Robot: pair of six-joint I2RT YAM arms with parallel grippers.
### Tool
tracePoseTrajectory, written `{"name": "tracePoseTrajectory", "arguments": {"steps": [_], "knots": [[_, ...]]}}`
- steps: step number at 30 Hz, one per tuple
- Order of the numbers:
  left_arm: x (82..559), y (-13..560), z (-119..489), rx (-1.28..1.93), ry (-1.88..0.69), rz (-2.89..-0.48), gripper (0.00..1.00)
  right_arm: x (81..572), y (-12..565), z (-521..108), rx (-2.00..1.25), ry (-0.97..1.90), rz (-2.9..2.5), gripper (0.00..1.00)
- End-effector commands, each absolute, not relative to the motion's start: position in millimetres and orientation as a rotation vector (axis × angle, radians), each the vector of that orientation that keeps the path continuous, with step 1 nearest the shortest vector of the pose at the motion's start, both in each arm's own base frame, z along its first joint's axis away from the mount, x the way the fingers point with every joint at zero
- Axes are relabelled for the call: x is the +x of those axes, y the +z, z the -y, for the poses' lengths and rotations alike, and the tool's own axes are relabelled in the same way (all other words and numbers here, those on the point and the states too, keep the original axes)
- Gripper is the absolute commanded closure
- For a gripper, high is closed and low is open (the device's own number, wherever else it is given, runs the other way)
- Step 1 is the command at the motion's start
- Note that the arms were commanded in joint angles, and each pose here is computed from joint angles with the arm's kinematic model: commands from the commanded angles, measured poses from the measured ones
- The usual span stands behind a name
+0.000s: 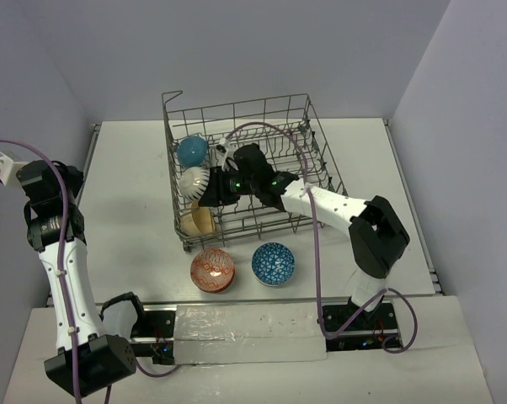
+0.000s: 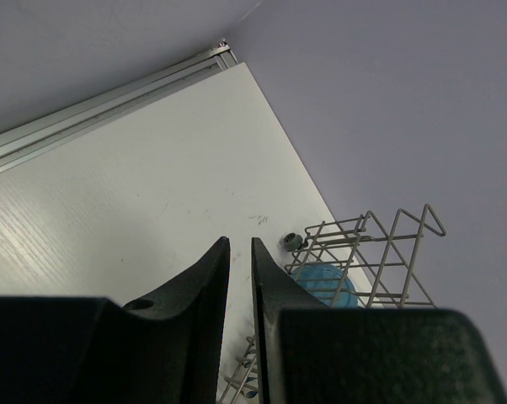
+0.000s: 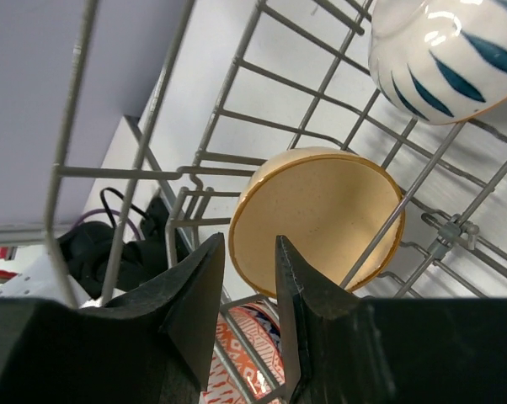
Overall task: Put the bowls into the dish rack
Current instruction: Turn the bowl upside down over the dish rack.
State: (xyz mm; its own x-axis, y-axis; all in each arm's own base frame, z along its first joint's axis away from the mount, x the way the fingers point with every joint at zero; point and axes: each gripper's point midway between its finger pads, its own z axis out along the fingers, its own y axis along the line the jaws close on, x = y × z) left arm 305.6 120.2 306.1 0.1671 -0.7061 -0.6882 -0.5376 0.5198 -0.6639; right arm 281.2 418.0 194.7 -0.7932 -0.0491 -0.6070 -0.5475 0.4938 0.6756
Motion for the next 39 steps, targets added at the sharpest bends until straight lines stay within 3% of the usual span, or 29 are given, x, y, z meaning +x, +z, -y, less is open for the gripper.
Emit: {"name": "tracePoseTrajectory", "arguments": {"steps": [1,27,30,34,39], "knots": [[309.6,319.7,-118.2,-1.080,-0.179,-1.471,0.78,278.4,201.1,-431.1,-0.546,1.277,-2.204,0.62],[309.1,321.1,-117.3,-1.078,-0.184,-1.469,0.78,260.2,177.4,-463.9,-0.627,1.302,-2.256,0.62],[309.2,321.1,-117.0,-1.078,-0.186,-1.469,0.78,259.4,177.4,-465.6,-0.635,1.304,-2.254,0.67],[309.1,321.5,-116.7,-1.077,-0.188,-1.469,0.78,259.6,176.4,-464.6,-0.636,1.295,-2.256,0.85],[309.1,320.7,-116.8,-1.077,-0.186,-1.471,0.78,260.2,176.0,-461.3,-0.634,1.273,-2.257,0.99]]}}
